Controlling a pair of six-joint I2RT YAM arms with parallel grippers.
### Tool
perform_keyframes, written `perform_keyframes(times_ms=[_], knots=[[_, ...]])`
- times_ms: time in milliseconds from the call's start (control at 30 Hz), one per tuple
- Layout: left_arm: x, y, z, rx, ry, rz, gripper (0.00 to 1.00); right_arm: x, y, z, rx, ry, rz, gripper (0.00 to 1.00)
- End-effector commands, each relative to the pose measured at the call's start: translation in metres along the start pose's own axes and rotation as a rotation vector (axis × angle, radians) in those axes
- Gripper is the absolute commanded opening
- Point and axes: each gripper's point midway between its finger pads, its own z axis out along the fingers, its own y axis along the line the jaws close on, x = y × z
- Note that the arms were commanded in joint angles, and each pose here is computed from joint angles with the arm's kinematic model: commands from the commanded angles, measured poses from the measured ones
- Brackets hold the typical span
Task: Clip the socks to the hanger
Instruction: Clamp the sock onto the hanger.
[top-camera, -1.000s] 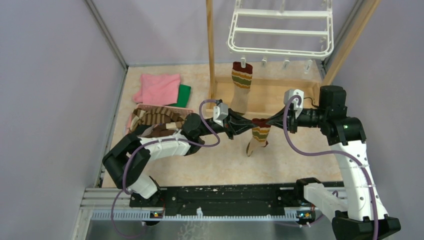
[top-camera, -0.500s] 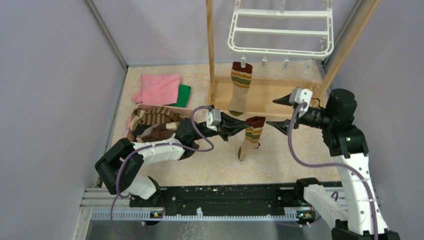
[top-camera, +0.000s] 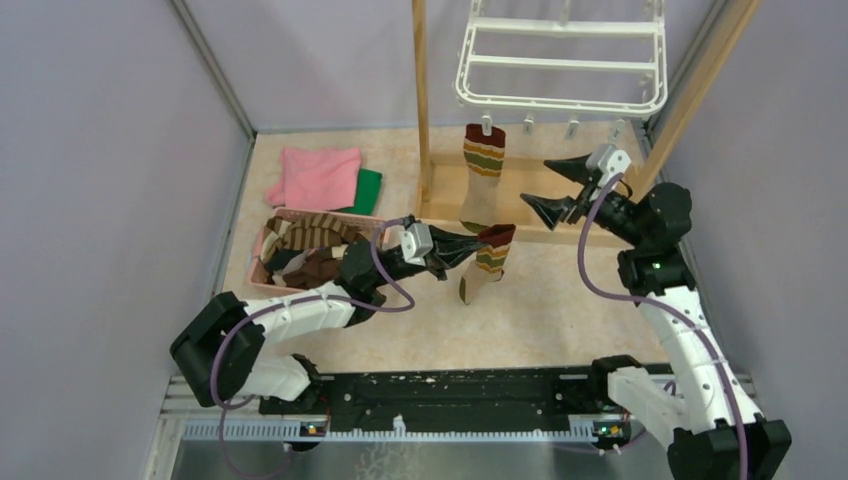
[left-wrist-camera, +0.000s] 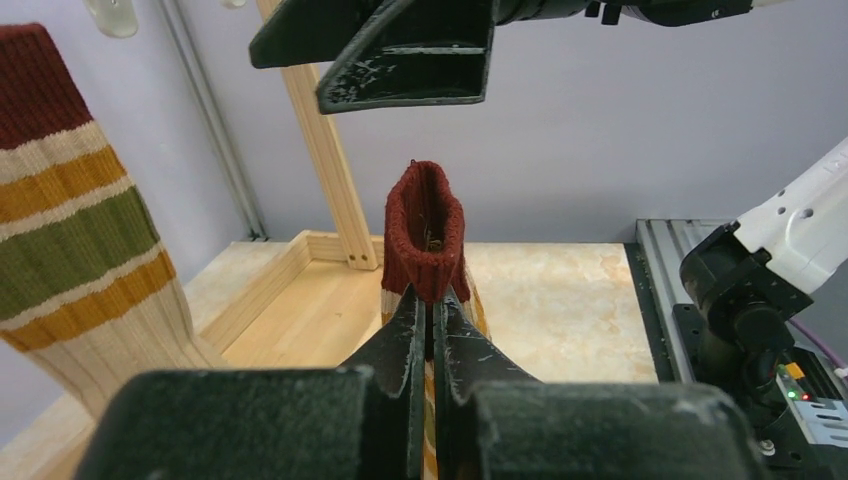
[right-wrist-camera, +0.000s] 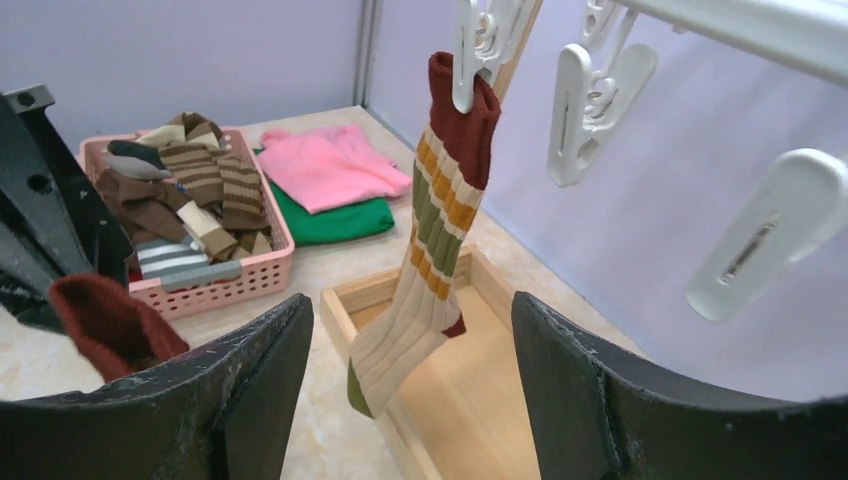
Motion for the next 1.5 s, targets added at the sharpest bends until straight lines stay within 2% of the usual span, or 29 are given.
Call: perform_keyframes(times_ms=[0, 300, 700, 1467], knots=[[-0.010, 0.007, -0.004, -0.036, -0.020, 0.069, 0.00, -0.042, -0.008, 0.021, 0.020, -0.123, -0.074, 0.71], [-0.010, 0.012, -0.006, -0.053, -0.009, 0.112, 0.01, -0.057, -0.039, 0.041, 0.192, -0.189, -0.118, 0.69], [-0.009, 0.015, -0.002, -0.053, -0.012, 0.118, 0.01, -0.061, -0.063, 0.050, 0.294, -0.238, -0.110, 0.69], [-0.012, 0.019, 0.003, -0.053, -0.019, 0.135, 0.01, -0.069, -0.071, 0.080, 0.280, -0.307, 0.027, 0.65]])
